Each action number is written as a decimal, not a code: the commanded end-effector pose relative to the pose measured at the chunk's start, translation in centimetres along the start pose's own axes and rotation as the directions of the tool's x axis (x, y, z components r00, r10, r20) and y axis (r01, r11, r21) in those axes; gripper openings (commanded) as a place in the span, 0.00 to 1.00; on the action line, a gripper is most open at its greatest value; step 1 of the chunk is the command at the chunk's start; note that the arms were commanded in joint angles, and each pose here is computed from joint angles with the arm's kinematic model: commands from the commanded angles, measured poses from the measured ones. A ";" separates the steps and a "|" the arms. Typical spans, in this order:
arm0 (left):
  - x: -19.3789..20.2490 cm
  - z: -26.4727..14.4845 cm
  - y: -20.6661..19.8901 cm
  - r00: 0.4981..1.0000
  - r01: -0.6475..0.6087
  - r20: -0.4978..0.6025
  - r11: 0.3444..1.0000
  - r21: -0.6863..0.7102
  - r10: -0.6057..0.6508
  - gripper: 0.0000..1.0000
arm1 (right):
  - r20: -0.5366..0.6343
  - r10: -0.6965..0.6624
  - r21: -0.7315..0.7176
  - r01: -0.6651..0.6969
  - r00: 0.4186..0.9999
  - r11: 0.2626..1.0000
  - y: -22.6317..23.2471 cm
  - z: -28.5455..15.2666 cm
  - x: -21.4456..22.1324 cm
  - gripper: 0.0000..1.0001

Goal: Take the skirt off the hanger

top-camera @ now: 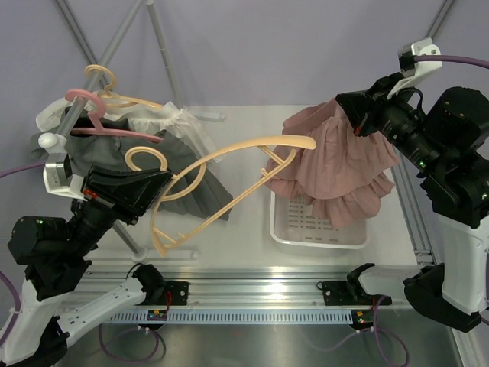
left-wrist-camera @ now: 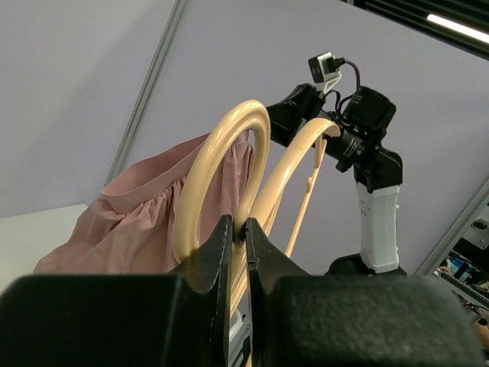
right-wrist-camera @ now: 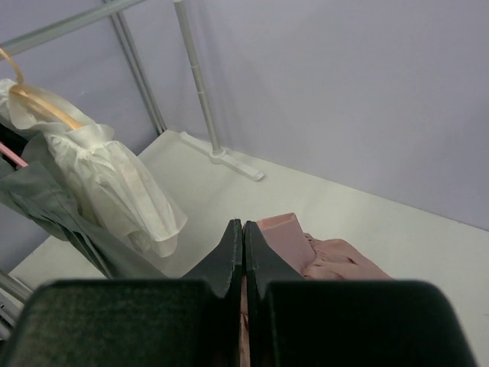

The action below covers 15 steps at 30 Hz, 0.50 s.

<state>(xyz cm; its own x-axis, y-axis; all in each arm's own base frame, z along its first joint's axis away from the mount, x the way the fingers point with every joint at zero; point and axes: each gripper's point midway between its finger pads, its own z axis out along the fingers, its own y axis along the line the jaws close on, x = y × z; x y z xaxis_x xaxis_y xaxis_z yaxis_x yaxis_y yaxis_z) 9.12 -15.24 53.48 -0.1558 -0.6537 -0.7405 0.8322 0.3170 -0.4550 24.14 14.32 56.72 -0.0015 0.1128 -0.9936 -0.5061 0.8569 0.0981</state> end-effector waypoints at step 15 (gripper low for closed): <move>2.9 1.1 1.4 0.998 0.018 -0.058 1.000 -0.005 -0.018 0.00 | 0.136 -0.113 0.190 0.086 0.984 0.978 -3.6 -3.1 -5.3 0.00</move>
<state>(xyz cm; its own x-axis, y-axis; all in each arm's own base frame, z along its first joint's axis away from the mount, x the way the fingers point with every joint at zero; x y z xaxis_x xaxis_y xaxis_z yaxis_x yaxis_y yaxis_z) 11.06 -17.65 49.73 -0.2225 -0.5879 -0.7777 0.8006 0.3451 -0.4899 24.45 11.86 58.38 0.0508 0.0872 -0.9949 -0.4238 0.9039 0.0576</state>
